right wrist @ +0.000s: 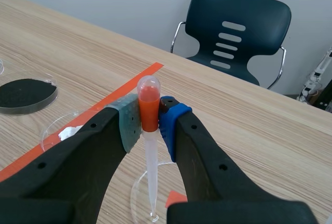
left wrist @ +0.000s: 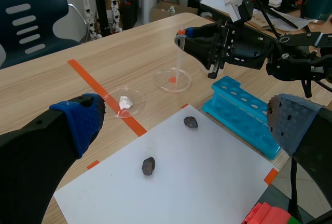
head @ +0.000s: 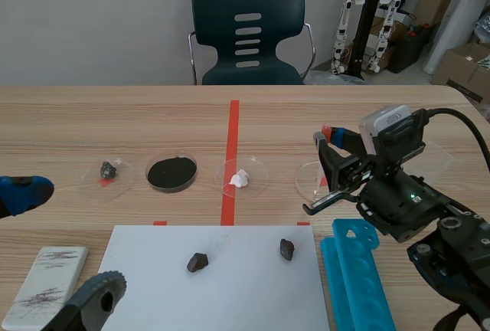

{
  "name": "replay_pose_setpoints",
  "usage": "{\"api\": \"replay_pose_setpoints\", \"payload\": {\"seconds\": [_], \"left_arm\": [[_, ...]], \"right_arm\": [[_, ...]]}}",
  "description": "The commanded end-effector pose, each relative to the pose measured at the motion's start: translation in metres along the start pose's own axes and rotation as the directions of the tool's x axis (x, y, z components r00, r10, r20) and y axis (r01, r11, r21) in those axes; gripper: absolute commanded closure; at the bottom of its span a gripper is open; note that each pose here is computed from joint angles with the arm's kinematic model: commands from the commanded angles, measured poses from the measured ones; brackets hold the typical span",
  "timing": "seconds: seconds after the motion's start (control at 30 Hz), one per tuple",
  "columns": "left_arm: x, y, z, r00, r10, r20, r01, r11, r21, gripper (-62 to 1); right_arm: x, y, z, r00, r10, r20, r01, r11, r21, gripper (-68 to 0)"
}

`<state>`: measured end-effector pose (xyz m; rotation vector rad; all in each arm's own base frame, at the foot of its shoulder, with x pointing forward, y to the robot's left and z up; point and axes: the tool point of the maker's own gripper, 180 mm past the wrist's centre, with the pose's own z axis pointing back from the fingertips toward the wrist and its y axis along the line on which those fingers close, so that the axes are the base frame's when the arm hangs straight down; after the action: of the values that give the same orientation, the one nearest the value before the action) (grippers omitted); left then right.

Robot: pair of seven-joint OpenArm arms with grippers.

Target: Draw acid from the petri dish

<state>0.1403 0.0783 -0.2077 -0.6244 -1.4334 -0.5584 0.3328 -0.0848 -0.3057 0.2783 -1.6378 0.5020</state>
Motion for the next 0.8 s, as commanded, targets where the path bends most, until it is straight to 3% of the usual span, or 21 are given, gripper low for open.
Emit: {"api": "replay_pose_setpoints", "payload": {"seconds": [0.0, 0.77], "left_arm": [[0.0120, -0.0016, -0.0030, 0.999, 0.000, 0.045, 0.001, 1.000, -0.005, -62.3], [0.0120, -0.0016, -0.0030, 0.999, 0.000, 0.045, 0.001, 1.000, -0.005, -62.3]], "right_arm": [[0.0102, -0.0089, -0.0030, 0.999, 0.019, 0.035, -0.019, 1.000, -0.010, -9.8], [0.0090, -0.0094, -0.0031, 0.999, 0.016, 0.029, -0.016, 1.000, -0.012, -9.8]]}}
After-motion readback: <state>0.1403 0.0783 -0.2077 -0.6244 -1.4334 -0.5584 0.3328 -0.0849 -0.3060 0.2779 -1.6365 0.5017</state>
